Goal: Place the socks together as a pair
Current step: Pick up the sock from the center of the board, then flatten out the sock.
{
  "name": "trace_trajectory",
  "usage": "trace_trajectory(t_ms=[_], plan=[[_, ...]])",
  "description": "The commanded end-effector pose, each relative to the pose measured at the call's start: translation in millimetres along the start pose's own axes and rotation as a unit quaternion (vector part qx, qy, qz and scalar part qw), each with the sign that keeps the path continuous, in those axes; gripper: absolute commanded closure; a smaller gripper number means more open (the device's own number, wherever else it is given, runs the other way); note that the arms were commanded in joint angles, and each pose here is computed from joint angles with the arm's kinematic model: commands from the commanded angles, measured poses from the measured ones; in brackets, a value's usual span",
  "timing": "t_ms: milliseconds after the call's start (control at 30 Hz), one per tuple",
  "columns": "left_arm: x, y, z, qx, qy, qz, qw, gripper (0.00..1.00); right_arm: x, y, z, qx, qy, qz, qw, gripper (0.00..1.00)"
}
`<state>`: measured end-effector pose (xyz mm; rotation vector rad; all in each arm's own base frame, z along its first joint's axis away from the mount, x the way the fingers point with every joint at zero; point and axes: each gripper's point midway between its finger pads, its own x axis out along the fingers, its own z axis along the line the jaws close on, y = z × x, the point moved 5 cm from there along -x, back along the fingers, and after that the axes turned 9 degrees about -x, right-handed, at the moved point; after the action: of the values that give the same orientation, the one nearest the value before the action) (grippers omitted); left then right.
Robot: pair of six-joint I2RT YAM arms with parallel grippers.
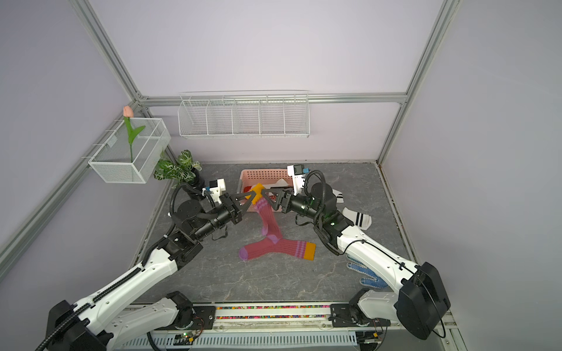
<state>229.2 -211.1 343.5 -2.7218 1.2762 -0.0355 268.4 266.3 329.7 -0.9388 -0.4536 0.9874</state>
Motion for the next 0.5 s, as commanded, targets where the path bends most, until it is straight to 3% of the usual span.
trace_trajectory(t_ms=[0, 167, 300, 400, 467], plan=[[-46, -21, 0, 0.127, -0.116, -0.090, 0.981, 1.00, -18, 18, -29, -0.027, 0.119, 0.027, 0.992, 0.24], [-109, -40, 1, 0.205, -0.215, -0.172, 0.939, 1.00, -34, 49, -48, -0.024, 0.163, 0.055, 0.985, 0.23], [-128, -47, -2, 0.228, -0.263, -0.196, 0.917, 1.00, -42, 60, -56, -0.017, 0.184, 0.064, 0.981, 0.23], [-110, -40, -4, 0.233, -0.233, -0.158, 0.931, 1.00, -46, 63, -59, -0.017, 0.197, 0.064, 0.978, 0.23], [-84, -30, -1, 0.203, -0.181, -0.116, 0.955, 1.00, -51, 64, -62, -0.020, 0.212, 0.066, 0.975, 0.23]])
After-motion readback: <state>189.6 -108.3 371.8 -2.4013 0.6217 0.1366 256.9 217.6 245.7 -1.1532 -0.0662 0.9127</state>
